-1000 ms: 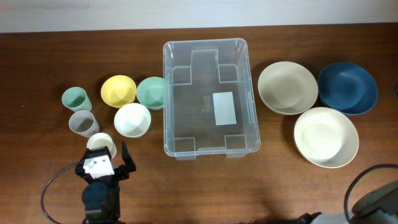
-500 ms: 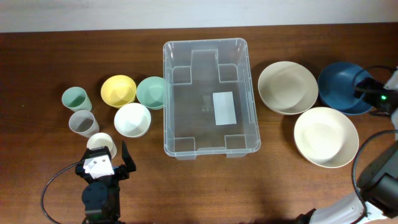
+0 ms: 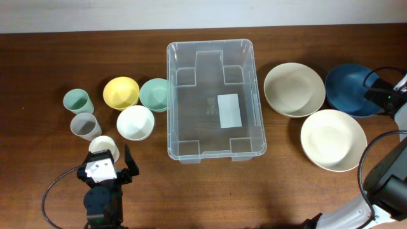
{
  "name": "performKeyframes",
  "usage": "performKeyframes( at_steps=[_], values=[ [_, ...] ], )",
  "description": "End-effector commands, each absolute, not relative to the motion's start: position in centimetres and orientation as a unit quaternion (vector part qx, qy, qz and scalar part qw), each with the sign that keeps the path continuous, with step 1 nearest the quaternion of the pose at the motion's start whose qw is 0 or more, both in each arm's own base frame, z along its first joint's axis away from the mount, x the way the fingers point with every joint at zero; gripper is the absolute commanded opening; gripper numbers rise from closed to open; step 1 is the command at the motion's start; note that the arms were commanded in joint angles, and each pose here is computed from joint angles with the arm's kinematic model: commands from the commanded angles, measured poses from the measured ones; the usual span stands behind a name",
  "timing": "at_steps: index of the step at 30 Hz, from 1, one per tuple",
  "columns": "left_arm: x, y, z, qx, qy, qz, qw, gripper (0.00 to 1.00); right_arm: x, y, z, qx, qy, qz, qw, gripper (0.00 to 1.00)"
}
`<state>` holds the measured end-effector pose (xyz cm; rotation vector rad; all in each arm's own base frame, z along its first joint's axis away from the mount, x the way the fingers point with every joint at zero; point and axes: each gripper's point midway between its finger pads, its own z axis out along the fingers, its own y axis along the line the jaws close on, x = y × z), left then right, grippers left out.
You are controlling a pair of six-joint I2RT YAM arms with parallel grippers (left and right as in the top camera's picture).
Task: Pack container
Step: 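Reach the right gripper to the dark blue bowl rim and grasp it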
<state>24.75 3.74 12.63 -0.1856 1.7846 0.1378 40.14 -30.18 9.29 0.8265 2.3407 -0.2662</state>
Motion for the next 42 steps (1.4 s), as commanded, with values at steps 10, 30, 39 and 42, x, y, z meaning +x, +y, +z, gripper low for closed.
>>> performKeyframes(
  at_steps=[10,30,39,42],
  values=[
    [24.8,3.5,12.5,-0.068,0.777,0.061,0.622,1.0,39.2,-29.4,4.1,0.331,0.906,-0.061,0.255,0.99],
    [24.8,3.5,12.5,-0.068,0.777,0.061,0.622,1.0,38.5,-29.5,1.1,0.341,0.91,-0.035,0.232,0.99],
    [24.8,3.5,12.5,-0.068,0.777,0.061,0.622,0.99,40.1,-29.1,1.8,0.328,0.906,-0.007,0.266,0.99],
    [24.8,3.5,12.5,-0.068,0.777,0.061,0.622,1.0,41.3,-28.4,2.4,0.314,0.904,0.026,0.29,1.0]
  ],
)
